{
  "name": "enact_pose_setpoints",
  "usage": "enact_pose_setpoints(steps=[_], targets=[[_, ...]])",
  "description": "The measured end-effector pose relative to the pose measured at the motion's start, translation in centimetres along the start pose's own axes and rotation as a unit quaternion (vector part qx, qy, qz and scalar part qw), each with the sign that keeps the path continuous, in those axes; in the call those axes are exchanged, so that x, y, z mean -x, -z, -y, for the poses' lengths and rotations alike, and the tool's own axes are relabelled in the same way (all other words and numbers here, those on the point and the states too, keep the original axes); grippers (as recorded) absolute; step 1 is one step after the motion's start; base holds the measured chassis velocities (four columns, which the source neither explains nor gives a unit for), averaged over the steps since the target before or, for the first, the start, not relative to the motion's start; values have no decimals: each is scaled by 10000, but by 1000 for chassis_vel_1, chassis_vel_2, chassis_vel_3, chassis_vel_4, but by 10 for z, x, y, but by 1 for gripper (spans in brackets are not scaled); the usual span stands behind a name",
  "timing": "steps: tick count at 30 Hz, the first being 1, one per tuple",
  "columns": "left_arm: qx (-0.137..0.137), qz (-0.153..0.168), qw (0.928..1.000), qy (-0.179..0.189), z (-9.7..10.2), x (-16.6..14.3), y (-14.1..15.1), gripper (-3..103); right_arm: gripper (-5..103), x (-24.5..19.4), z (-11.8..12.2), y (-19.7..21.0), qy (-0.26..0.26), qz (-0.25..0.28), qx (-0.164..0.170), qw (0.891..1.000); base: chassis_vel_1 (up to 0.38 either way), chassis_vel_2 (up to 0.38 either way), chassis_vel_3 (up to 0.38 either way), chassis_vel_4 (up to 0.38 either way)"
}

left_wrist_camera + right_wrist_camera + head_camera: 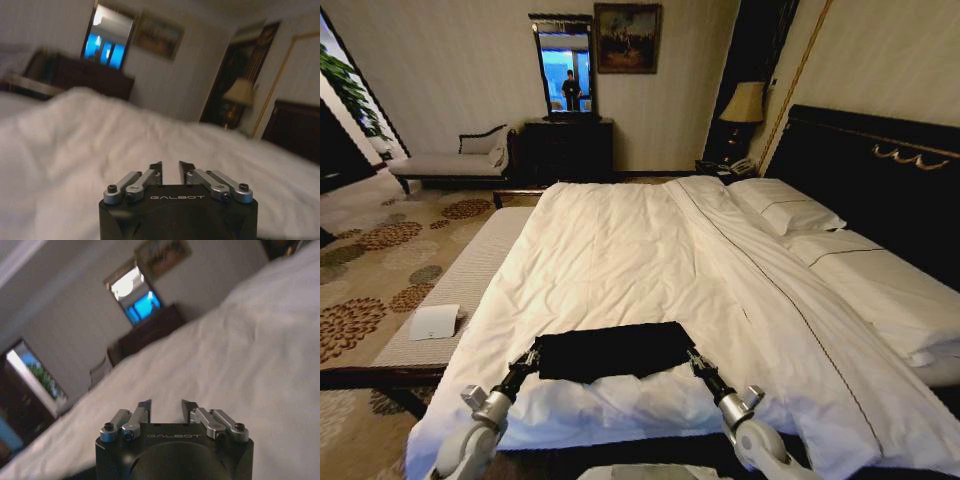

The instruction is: Fold the clothes on the bed.

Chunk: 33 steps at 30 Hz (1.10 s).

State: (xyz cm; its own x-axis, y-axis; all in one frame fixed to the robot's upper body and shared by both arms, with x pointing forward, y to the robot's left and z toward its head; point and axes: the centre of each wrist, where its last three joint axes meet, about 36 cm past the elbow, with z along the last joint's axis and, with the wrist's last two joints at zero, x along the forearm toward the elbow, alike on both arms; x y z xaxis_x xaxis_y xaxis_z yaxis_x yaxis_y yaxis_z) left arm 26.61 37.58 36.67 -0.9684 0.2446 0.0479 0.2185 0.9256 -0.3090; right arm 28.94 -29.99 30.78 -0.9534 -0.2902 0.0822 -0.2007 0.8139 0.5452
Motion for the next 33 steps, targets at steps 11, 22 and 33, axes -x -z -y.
enact_pose_setpoints(steps=[11,22,33], targets=[[602,-187,9965,544,22,64,49,65,71,52,-16,31,-72,277,-160,9995,0,0,0,0],[1543,-1622,9729,579,35,34,-65,99,100,39,3,-28,-724,-728,-599,9929,0,0,0,0],[799,-889,9860,1163,20,53,-25,100,100,34,14,-20,-948,-457,-982,9896,0,0,0,0]])
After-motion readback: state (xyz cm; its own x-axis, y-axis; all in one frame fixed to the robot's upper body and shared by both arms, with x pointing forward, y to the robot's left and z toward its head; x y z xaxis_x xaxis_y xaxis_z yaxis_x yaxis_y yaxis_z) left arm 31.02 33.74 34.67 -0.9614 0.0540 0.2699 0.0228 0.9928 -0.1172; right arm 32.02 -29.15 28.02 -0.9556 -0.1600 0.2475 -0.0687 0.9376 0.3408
